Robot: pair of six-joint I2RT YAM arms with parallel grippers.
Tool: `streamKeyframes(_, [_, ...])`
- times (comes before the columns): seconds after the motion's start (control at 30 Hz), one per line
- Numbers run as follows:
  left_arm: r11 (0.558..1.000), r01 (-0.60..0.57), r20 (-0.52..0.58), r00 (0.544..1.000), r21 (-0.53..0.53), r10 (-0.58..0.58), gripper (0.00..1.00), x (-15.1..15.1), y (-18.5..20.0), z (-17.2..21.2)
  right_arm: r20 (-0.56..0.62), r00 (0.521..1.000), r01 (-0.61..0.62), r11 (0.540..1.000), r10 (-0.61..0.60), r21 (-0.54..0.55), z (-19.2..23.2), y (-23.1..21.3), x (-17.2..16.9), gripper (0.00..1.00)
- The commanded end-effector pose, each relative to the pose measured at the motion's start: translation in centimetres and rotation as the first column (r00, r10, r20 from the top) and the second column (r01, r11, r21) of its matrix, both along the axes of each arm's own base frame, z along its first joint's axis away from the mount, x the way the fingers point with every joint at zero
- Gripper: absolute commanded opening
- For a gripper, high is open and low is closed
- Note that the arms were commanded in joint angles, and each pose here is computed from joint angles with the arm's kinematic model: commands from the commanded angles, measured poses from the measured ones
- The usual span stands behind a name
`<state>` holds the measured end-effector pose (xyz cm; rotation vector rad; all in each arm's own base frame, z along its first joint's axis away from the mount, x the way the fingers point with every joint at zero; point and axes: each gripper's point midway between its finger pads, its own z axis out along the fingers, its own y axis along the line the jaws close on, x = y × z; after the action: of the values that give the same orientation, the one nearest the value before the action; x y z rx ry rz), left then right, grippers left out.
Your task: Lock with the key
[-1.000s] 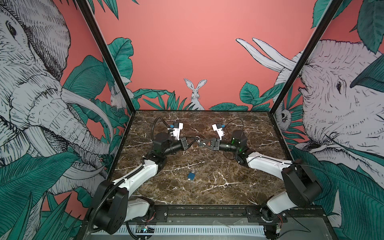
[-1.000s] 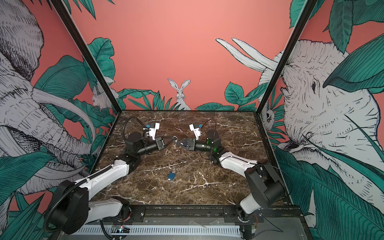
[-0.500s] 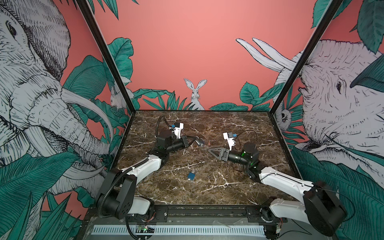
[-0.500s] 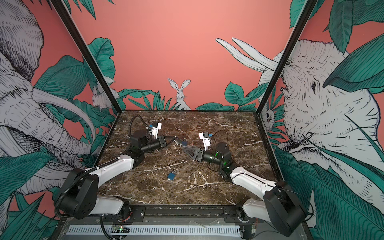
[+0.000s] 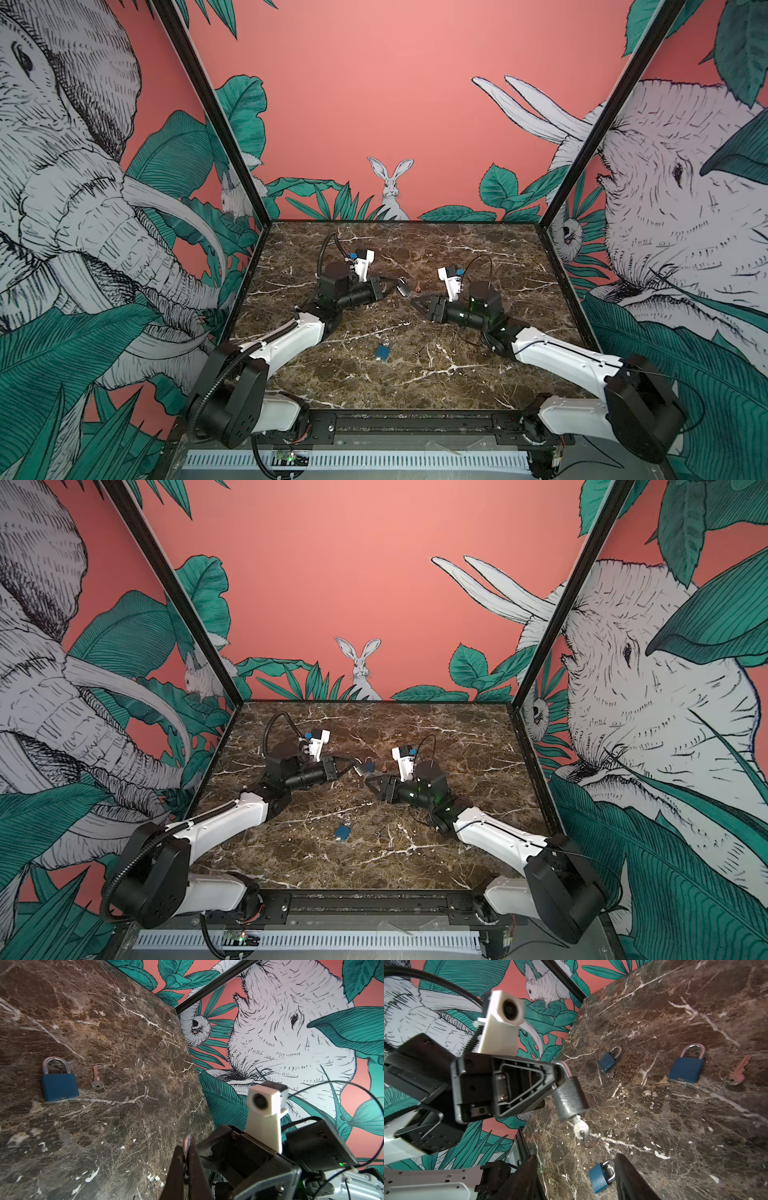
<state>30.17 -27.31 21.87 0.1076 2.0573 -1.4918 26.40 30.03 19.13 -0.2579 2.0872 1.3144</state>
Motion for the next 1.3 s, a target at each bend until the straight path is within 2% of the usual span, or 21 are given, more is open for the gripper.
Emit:
streamKeyframes(0.0, [0.999, -0.010, 0.045, 0.999, -0.034, 0.012, 0.00, -0.6, 0.3, 2.0, 0.055, 0.998, -0.006, 0.998, 0.003, 0.057, 1.8, 0.6, 0.4, 0.58])
streamKeyframes(0.37, [0.999, -0.011, 0.047, 0.999, -0.040, 0.013, 0.00, -1.1, 0.2, 2.3, 0.084, 0.995, -0.072, 0.976, 0.056, 0.206, 3.6, 1.9, 0.0, 0.50])
streamKeyframes(0.73, [0.998, -0.019, 0.055, 0.998, -0.059, 0.023, 0.00, -1.1, 0.3, 2.8, 0.101, 0.992, -0.102, 0.970, 0.081, 0.219, 3.9, 2.2, -0.1, 0.41])
streamKeyframes(1.27, [0.995, -0.017, 0.054, 0.998, -0.103, 0.023, 0.00, -1.0, 0.0, 3.7, 0.120, 0.988, -0.120, 0.965, 0.094, 0.235, 4.0, 2.6, -0.1, 0.37])
